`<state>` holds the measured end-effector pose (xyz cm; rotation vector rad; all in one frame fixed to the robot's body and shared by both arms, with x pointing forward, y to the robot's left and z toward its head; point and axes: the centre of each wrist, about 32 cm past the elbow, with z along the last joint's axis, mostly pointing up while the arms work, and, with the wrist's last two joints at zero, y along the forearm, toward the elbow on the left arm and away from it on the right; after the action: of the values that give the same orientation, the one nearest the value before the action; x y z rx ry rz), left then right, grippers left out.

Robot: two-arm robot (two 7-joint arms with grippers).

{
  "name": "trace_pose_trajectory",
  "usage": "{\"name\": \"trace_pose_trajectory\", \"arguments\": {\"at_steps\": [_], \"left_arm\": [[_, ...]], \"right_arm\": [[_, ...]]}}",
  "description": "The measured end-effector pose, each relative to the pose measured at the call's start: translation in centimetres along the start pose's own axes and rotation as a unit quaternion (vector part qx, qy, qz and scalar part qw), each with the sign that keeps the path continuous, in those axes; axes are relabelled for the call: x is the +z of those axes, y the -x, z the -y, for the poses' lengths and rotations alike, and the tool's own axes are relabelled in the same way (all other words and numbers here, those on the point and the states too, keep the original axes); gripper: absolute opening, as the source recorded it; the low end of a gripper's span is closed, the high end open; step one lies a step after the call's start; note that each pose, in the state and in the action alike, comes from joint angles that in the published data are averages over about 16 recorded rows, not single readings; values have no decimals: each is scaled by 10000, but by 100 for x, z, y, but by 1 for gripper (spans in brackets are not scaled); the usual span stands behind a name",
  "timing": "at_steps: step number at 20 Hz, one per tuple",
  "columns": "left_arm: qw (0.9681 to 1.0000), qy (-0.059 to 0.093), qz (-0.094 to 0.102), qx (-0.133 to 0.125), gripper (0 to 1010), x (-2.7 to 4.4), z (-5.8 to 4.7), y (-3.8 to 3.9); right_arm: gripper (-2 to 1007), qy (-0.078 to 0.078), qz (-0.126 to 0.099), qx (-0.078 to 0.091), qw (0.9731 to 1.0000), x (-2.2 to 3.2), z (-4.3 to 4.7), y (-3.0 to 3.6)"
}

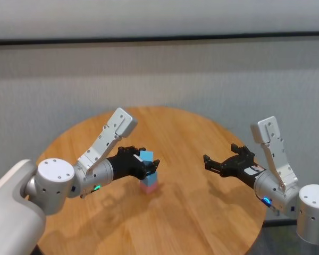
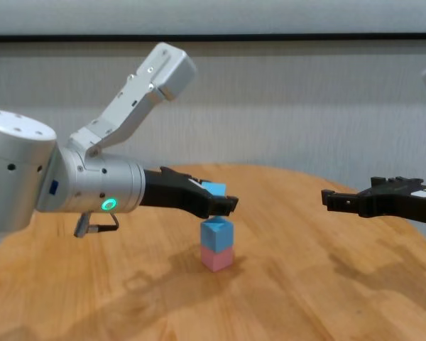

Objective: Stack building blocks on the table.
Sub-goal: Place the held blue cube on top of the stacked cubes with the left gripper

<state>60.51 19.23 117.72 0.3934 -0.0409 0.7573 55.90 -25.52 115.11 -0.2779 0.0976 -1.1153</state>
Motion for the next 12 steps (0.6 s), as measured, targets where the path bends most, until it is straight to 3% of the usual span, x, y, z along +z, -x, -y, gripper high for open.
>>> {"name": "trace_pose_trajectory", "arguments": {"at_steps": [12], "left_arm": [[9999, 23, -141, -7, 566, 46, -19, 37]], "right_arm": [[1000, 0, 0, 0, 10000, 0, 0, 0]]}}
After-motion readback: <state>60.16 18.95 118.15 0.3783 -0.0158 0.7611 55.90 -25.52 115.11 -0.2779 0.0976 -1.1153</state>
